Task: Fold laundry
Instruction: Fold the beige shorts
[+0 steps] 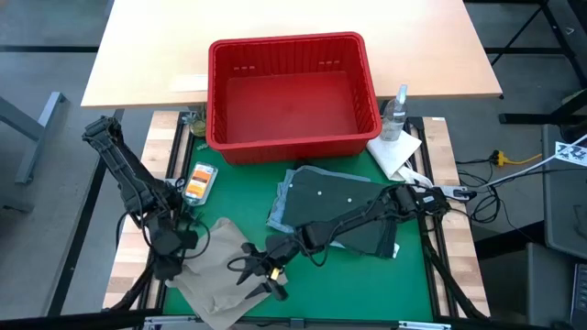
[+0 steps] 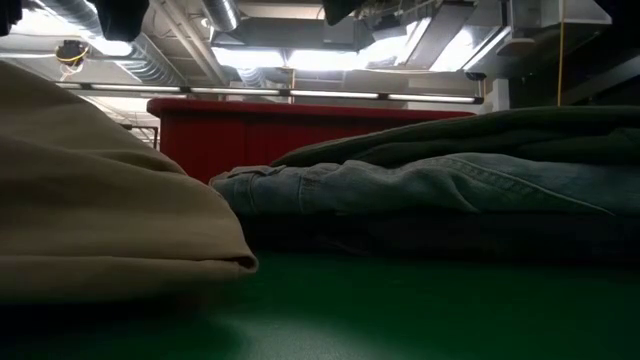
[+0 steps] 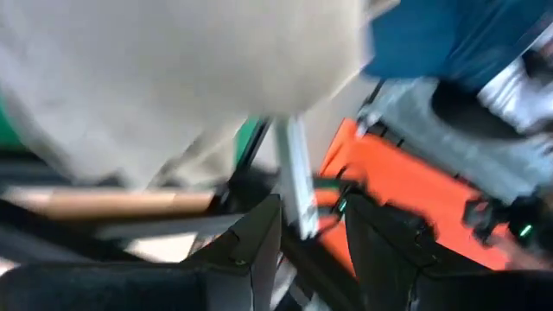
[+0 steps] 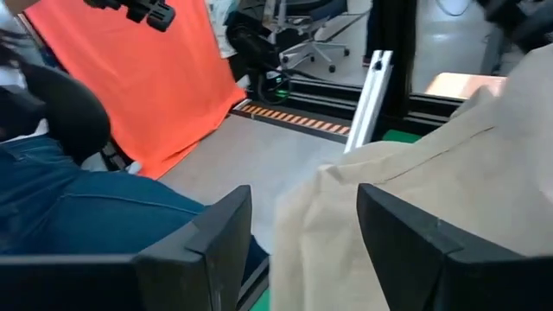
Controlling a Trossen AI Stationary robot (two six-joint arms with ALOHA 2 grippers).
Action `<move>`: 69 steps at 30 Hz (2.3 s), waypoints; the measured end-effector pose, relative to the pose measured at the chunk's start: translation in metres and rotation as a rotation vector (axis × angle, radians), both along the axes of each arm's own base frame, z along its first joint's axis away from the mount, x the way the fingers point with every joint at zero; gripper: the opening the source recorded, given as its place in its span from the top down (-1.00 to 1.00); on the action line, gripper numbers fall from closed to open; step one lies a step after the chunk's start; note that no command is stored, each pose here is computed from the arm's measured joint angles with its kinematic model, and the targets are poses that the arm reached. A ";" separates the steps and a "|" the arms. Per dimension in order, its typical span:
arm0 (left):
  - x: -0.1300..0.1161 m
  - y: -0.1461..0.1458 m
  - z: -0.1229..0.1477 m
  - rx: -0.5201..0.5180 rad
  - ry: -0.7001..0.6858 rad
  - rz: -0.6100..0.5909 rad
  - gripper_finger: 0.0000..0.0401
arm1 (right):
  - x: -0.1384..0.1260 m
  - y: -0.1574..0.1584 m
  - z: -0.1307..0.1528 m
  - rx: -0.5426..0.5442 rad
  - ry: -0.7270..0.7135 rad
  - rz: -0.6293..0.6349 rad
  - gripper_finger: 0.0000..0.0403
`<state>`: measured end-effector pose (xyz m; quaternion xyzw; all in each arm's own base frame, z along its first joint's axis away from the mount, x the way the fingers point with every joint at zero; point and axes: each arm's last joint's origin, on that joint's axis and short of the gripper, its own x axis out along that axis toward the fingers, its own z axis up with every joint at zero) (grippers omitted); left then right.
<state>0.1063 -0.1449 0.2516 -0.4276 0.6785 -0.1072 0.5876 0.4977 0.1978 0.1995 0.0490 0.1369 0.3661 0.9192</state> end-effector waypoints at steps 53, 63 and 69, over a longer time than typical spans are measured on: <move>0.026 -0.086 -0.113 0.338 0.309 0.587 0.38 | -0.026 -0.046 -0.022 -0.765 0.333 -0.305 -0.05; 0.046 -0.056 -0.114 0.562 0.020 0.506 0.38 | -0.041 -0.037 -0.007 -0.814 0.360 -0.226 -0.05; 0.043 -0.050 -0.090 0.571 -0.053 0.505 0.38 | -0.055 -0.042 0.026 -0.837 0.348 -0.234 -0.05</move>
